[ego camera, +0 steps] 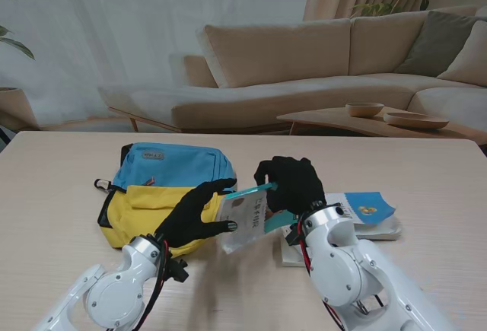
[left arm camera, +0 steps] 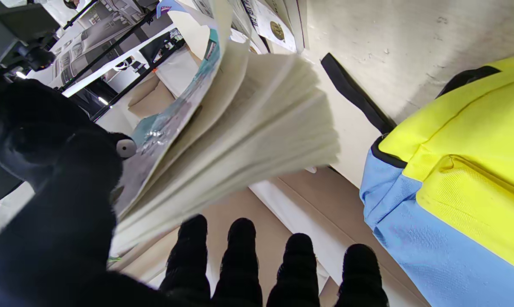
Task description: Pack books into the school bag then zip close the school bag
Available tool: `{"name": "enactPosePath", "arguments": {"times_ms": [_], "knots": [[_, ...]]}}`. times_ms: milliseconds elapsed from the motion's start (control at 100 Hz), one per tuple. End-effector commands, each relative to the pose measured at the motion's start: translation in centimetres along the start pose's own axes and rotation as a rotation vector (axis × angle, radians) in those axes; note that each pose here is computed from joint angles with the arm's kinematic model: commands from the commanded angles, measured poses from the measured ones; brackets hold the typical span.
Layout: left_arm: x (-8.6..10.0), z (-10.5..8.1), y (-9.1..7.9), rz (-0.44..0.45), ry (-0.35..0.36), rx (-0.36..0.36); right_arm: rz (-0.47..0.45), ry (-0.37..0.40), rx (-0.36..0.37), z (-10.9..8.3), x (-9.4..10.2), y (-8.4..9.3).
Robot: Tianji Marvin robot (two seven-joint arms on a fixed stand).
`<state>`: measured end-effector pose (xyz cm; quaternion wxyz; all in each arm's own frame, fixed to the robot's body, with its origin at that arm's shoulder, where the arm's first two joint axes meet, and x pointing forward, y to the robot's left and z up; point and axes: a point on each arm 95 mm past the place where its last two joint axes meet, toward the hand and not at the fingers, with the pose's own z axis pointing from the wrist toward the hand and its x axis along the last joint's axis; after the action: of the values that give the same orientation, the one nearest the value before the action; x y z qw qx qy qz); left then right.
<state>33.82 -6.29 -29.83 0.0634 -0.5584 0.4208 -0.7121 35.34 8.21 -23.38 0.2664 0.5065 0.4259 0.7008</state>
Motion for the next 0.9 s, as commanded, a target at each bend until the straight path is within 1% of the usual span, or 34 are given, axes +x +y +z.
{"name": "enactPosePath", "arguments": {"times_ms": [0,190,250,330,600,770,890], "knots": [[0.3,0.0,0.4,-0.001,0.005,-0.022,0.038,0.023,0.000,-0.1,1.6,-0.2],[0.3,0.2,0.4,0.018,-0.002,-0.015,0.075,0.026,-0.021,-0.2,3.2,-0.5],[0.3,0.2,0.4,0.017,-0.006,0.000,0.084,0.026,-0.024,-0.1,3.5,-0.5],[0.4,0.5,0.4,-0.008,-0.009,0.033,0.091,0.027,-0.026,-0.1,3.7,-0.5],[0.5,0.6,0.3,-0.069,0.000,0.020,0.094,0.017,-0.021,-0.1,3.5,-0.7],[0.6,0.5,0.2,-0.110,0.002,0.037,0.101,0.016,-0.014,-0.2,3.2,-0.7],[0.5,0.3,-0.1,-0.130,-0.001,0.066,0.102,0.035,0.000,-0.3,3.0,-0.6]]}}
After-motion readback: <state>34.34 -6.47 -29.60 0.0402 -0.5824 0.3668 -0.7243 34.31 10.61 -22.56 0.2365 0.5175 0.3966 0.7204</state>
